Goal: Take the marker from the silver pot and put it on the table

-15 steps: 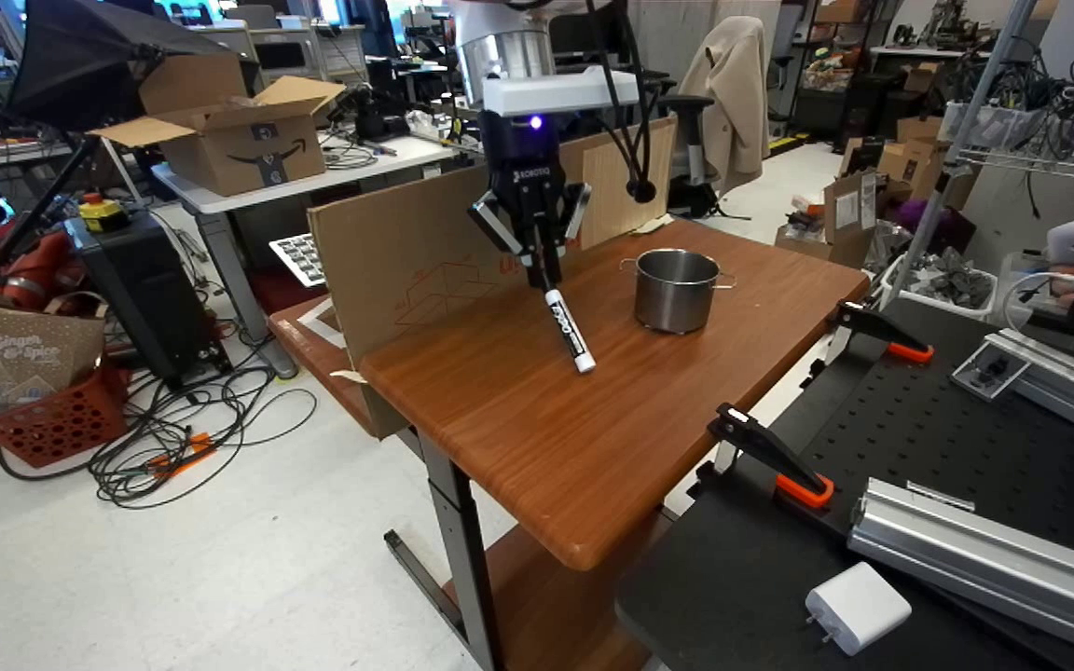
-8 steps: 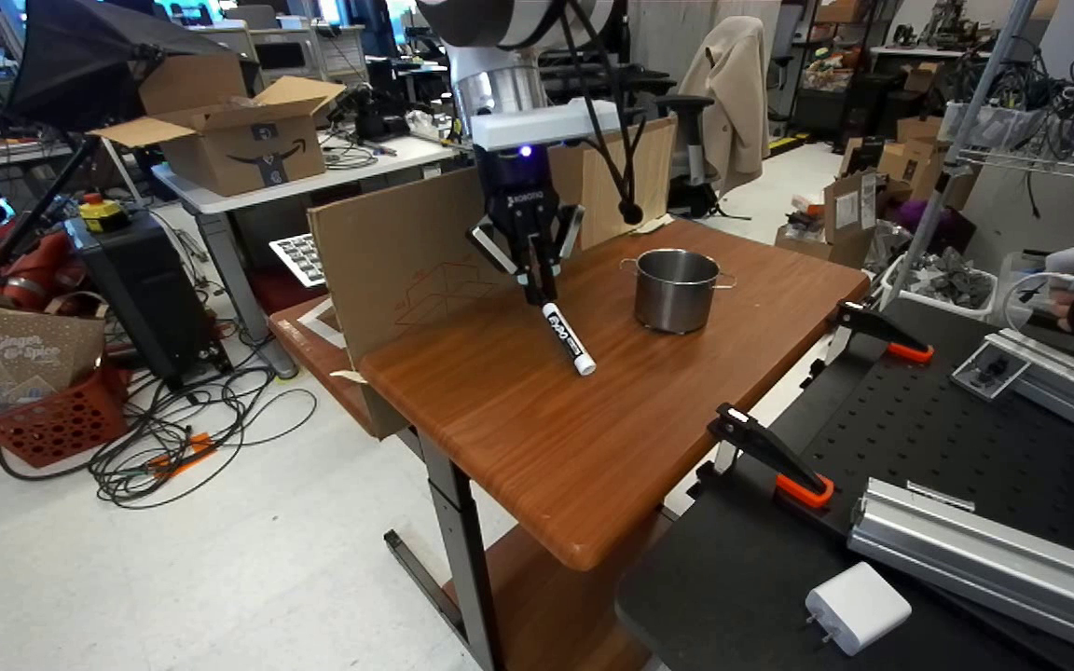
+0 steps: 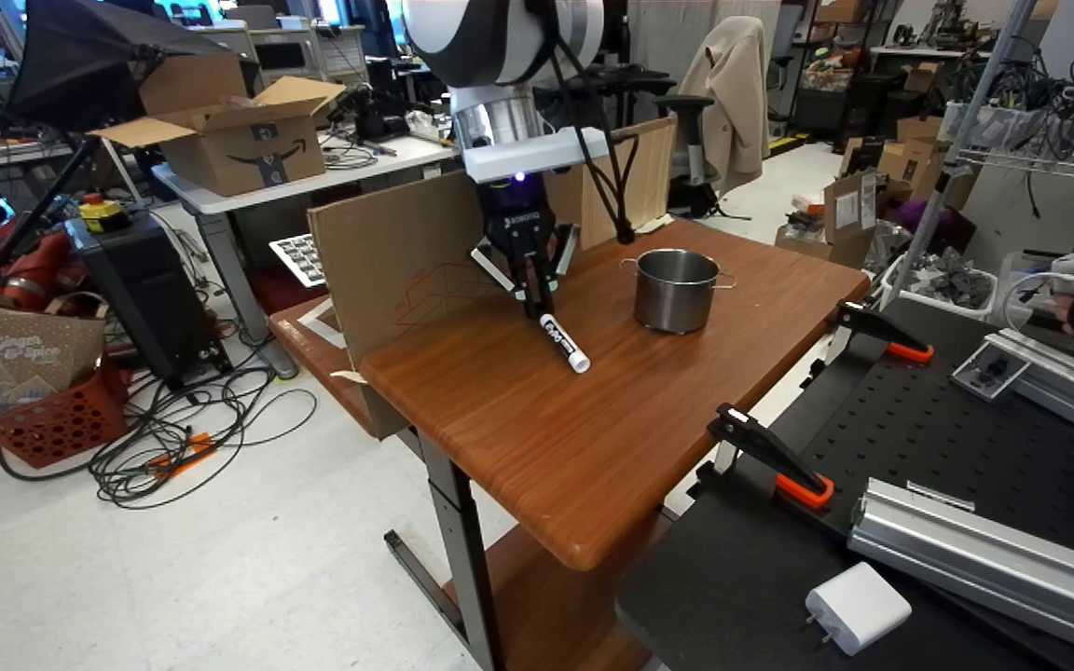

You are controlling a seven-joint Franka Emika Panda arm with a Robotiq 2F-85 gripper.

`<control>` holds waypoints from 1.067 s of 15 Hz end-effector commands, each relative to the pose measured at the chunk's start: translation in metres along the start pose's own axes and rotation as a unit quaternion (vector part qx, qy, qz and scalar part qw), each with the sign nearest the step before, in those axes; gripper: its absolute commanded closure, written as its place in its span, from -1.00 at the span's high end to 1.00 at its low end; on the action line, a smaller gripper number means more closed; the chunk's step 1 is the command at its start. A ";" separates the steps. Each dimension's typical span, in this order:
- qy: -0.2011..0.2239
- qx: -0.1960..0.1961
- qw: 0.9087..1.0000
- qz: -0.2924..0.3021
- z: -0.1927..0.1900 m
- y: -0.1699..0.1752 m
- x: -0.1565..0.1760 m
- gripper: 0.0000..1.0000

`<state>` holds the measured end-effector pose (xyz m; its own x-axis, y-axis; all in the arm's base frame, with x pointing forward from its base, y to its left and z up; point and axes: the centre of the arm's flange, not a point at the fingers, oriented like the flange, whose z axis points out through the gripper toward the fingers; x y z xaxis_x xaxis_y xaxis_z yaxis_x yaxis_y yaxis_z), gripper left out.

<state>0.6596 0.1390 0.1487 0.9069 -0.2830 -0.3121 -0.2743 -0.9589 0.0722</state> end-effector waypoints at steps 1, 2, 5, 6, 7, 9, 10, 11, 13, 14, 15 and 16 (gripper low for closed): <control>-0.002 -0.020 1.000 0.015 -0.001 -0.007 0.011 -0.07; -0.001 -0.021 1.000 0.017 -0.001 -0.007 0.012 0.05; -0.001 -0.022 1.000 0.023 -0.002 -0.007 0.012 0.50; 0.000 -0.021 0.999 0.024 -0.004 -0.007 0.012 0.64; 0.000 -0.021 0.999 0.025 -0.005 -0.007 0.012 0.80; -0.004 -0.018 1.000 0.024 -0.010 -0.005 0.009 0.99; -0.008 -0.016 1.000 0.023 -0.013 -0.002 0.008 1.00; -0.010 -0.014 1.000 0.023 -0.017 -0.001 0.007 1.00; -0.013 -0.006 1.000 0.018 -0.029 0.004 0.002 1.00; -0.014 -0.004 1.000 0.014 -0.037 0.009 -0.003 1.00; -0.012 -0.002 1.000 0.012 -0.043 0.012 -0.006 1.00; -0.008 0.001 1.000 0.006 -0.052 0.016 -0.012 1.00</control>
<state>0.6720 0.1332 0.1775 0.8976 -0.3159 -0.3075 -0.3011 -0.9488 0.0957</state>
